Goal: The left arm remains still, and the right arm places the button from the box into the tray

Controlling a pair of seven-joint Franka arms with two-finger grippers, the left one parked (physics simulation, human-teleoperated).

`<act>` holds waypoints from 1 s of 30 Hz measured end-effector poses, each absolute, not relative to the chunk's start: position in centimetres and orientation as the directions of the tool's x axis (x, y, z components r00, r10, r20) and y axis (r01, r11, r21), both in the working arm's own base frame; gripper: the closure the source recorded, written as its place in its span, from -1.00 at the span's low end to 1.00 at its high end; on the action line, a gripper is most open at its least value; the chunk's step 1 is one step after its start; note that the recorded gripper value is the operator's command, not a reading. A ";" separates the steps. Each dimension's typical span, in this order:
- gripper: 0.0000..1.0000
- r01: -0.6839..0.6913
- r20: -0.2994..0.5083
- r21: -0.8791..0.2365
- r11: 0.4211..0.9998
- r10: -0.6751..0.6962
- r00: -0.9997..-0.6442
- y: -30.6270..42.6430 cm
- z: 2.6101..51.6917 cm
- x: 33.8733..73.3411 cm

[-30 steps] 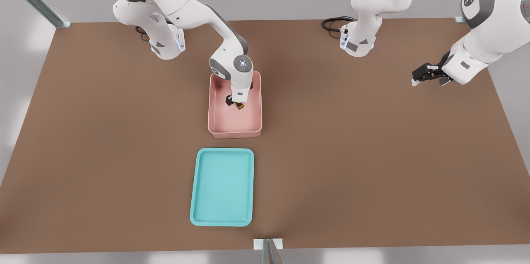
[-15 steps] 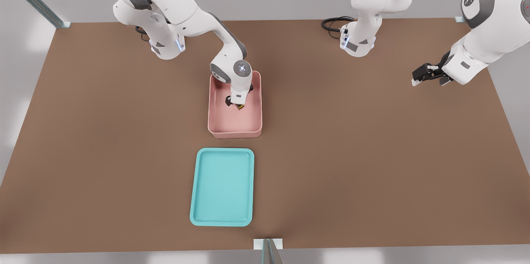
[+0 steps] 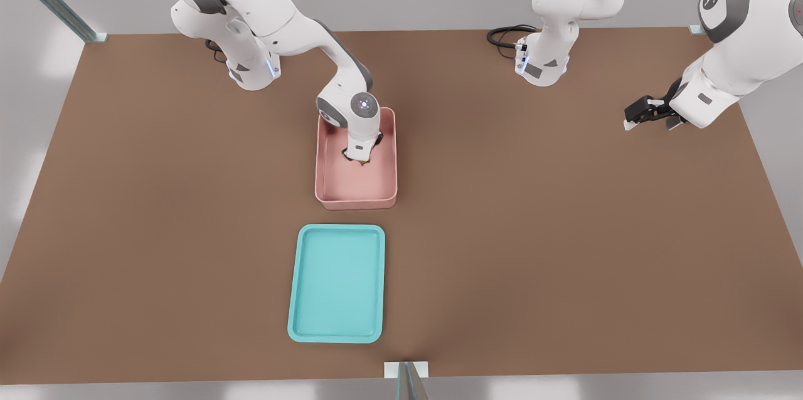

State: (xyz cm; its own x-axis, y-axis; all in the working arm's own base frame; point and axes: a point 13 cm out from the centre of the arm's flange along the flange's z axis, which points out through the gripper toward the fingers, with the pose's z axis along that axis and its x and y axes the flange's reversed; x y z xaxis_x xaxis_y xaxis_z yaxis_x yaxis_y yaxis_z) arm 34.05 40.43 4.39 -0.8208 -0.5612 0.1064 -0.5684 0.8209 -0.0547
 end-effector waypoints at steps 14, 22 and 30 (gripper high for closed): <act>0.00 -0.254 -0.228 0.011 0.967 -0.244 -0.942 34.0 19.0 61.8; -1.00 -0.295 -0.241 0.016 0.955 -0.282 -0.928 33.6 10.1 69.0; -1.00 -0.186 -0.238 -0.069 0.980 -0.197 -0.951 18.5 25.4 73.3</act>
